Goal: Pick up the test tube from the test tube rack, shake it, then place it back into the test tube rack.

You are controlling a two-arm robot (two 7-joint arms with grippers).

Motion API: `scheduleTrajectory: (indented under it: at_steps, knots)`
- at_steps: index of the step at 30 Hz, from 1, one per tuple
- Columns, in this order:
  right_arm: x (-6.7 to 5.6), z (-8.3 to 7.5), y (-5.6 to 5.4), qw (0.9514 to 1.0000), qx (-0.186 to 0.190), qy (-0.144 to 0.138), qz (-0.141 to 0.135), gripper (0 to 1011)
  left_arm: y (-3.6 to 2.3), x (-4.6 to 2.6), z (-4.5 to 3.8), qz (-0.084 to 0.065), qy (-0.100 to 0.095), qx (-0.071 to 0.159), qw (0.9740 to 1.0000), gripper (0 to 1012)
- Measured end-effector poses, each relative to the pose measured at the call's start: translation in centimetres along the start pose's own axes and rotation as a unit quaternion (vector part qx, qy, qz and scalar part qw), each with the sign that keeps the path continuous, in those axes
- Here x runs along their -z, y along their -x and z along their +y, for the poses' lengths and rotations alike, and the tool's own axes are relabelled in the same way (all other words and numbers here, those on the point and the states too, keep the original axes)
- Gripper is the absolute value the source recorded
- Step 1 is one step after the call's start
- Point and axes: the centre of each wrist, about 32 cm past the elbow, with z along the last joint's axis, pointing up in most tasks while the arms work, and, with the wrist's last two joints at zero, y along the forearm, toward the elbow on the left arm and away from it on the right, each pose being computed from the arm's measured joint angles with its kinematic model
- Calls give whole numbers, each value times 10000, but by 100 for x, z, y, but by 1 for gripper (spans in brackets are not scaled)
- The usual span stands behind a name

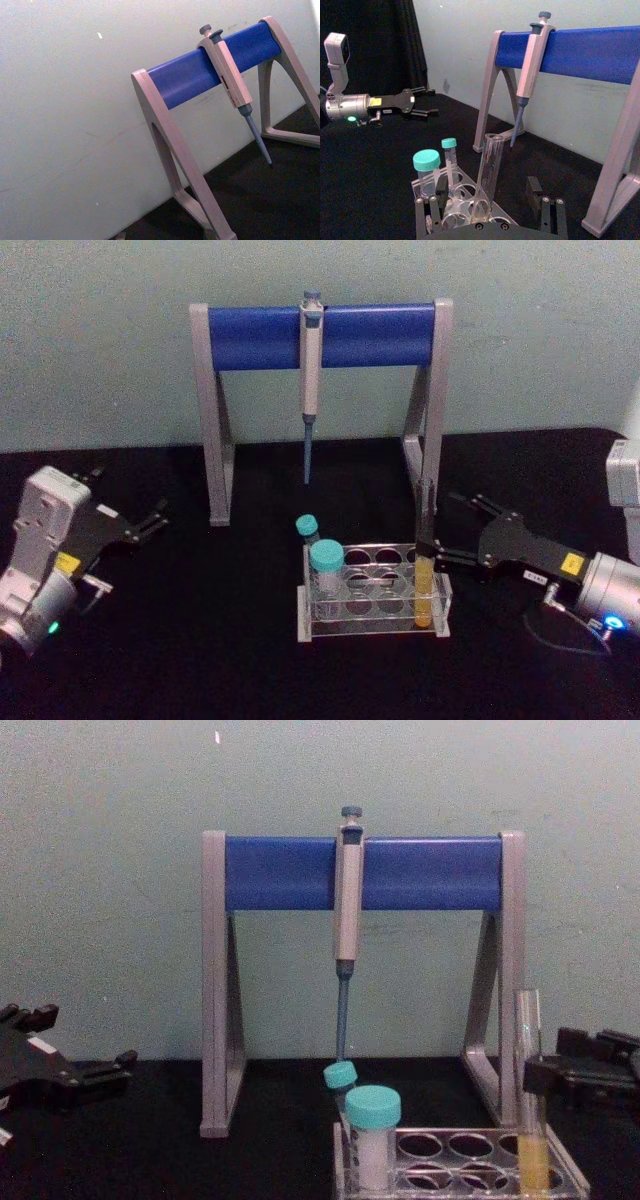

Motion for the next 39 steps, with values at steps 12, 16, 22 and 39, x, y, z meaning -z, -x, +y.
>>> scheduleTrajectory:
  at_steps: [12,16,22,39]
  knots:
    - [8,99,-99,9996,-285,35,25,1000,0,0,0,0,0,0,10000,1001]
    - [11,120,-135,9993,-367,18,36,1000,0,0,0,0,0,0,10000,1001]
    - [16,134,-187,9988,-486,-34,68,1000,0,0,0,0,0,0,10000,1001]
    - [42,153,-278,9980,-617,-38,141,1000,0,0,0,0,0,0,10000,1001]
